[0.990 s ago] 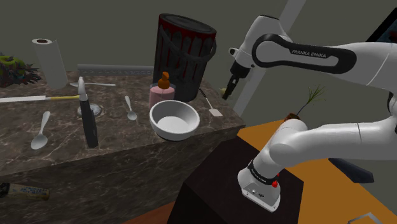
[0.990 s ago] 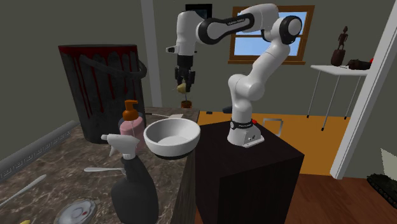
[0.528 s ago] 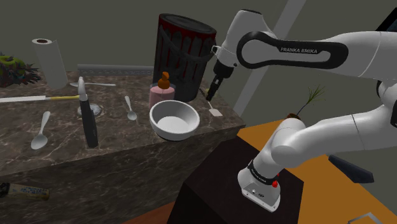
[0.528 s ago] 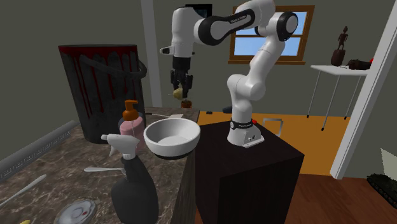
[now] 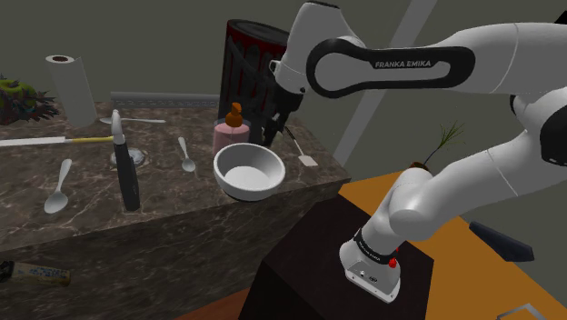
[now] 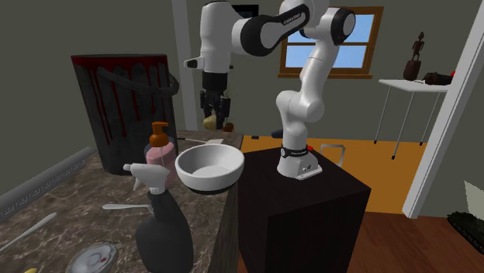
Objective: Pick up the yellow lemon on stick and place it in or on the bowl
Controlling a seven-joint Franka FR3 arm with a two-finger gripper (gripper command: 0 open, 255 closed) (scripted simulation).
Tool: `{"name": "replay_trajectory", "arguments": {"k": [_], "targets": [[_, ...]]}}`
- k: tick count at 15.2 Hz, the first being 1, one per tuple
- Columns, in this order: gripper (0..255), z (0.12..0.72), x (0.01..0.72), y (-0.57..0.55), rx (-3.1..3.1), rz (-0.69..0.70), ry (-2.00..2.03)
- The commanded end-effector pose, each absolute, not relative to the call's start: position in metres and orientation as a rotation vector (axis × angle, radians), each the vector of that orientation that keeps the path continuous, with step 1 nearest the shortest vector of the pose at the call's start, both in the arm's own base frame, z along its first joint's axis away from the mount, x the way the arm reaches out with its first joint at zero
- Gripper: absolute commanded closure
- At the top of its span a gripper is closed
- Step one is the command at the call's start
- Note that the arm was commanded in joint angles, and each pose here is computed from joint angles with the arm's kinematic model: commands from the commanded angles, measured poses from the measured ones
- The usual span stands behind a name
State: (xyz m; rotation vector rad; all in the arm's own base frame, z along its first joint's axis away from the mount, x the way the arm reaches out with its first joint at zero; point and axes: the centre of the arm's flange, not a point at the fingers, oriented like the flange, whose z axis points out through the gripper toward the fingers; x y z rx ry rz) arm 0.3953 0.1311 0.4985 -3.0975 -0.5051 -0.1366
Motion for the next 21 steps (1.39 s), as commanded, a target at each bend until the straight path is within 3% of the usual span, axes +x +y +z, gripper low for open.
{"name": "replay_trajectory", "arguments": {"k": [1,21], "targets": [[255,0.502,0.406,0.157,-3.096,-0.137,-0.504],[255,0.424,0.413,0.172,-3.096,-0.137,-0.504]]}}
